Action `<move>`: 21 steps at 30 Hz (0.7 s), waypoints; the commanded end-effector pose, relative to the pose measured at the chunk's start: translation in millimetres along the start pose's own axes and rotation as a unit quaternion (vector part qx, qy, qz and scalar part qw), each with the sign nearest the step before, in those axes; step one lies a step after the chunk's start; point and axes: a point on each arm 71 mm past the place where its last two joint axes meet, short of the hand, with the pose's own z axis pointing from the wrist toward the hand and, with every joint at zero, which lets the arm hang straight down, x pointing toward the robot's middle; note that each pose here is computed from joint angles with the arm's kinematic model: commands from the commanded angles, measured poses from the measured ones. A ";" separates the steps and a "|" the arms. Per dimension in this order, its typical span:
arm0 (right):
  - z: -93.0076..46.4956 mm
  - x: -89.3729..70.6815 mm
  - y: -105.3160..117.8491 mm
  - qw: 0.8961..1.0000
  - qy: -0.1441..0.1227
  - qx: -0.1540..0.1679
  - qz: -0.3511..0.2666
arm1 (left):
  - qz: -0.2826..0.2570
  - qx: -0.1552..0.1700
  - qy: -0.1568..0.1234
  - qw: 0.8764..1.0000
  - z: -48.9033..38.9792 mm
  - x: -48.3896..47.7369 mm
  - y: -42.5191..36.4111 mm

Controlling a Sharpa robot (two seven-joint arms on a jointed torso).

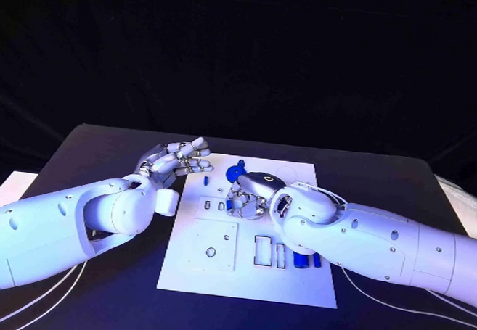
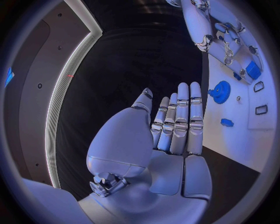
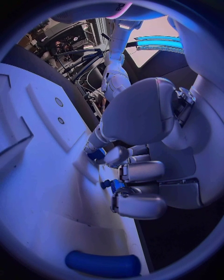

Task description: Assemble the parts on the task board

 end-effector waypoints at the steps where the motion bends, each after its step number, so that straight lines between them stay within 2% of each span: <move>1: -1.5 9.1 -5.3 0.999 0.027 0.018 -0.014 | -0.006 0.004 0.012 1.000 0.2 3.5 -0.7; 8: -1.3 7.1 -5.0 1.000 0.011 0.019 -0.007 | -0.007 0.004 0.013 1.000 0.4 4.2 -0.4; 14: -3.4 1.2 -2.1 0.999 -0.034 0.007 0.009 | -0.007 0.002 0.014 1.000 0.7 4.8 0.0; 21: -11.4 -6.2 6.1 0.996 -0.086 -0.024 0.028 | -0.006 -0.002 0.013 1.000 1.3 4.7 0.9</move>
